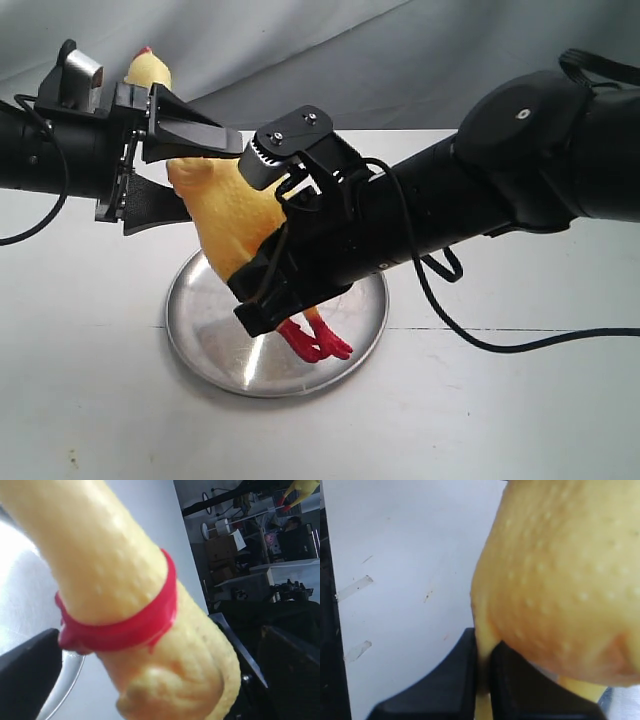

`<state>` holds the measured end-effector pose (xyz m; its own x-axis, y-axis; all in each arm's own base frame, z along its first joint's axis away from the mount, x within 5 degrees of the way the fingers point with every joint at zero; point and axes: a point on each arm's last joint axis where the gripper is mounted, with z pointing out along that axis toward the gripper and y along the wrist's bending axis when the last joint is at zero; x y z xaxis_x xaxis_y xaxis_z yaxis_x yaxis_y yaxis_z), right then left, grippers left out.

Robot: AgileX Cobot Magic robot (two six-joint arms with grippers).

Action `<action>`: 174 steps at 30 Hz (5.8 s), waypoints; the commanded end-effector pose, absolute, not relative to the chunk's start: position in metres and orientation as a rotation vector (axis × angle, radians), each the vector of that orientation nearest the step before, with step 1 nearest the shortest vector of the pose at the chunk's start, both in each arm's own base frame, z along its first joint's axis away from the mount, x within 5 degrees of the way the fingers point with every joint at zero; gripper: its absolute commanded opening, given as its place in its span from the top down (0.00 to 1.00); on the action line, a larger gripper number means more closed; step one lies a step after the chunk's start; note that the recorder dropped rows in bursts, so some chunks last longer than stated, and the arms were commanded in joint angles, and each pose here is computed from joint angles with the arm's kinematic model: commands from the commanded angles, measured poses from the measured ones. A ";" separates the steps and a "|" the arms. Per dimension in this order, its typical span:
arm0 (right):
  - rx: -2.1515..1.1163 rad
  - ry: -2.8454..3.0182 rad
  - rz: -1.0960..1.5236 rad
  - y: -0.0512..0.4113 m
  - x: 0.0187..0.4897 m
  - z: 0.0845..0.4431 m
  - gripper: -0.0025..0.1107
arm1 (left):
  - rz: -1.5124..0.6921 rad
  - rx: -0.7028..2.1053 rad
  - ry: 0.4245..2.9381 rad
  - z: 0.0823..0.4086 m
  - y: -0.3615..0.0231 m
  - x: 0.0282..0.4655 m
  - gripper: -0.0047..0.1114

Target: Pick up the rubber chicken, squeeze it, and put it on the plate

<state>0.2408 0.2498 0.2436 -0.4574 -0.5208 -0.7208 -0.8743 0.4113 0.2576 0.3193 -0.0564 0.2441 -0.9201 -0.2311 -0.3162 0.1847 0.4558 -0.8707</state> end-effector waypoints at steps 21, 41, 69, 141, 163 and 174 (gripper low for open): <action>-1.237 2.043 0.842 0.251 0.240 0.248 0.98 | -1.493 0.051 2.304 0.248 -0.060 0.317 0.11; -1.287 1.996 0.810 0.251 0.240 0.248 0.98 | -1.435 0.076 2.258 0.248 -0.059 0.321 0.95; -1.285 1.998 0.814 0.251 0.240 0.248 0.98 | -1.448 0.073 2.265 0.248 -0.059 0.320 0.06; -1.286 1.998 0.814 0.251 0.240 0.248 0.98 | -1.454 0.192 2.206 0.251 -0.061 0.318 0.93; -1.288 1.998 0.812 0.251 0.240 0.248 0.98 | -1.452 0.201 2.187 0.252 -0.061 0.319 0.06; -1.063 2.068 0.708 0.225 0.271 0.249 0.98 | -1.445 0.240 2.217 0.250 -0.056 0.315 0.06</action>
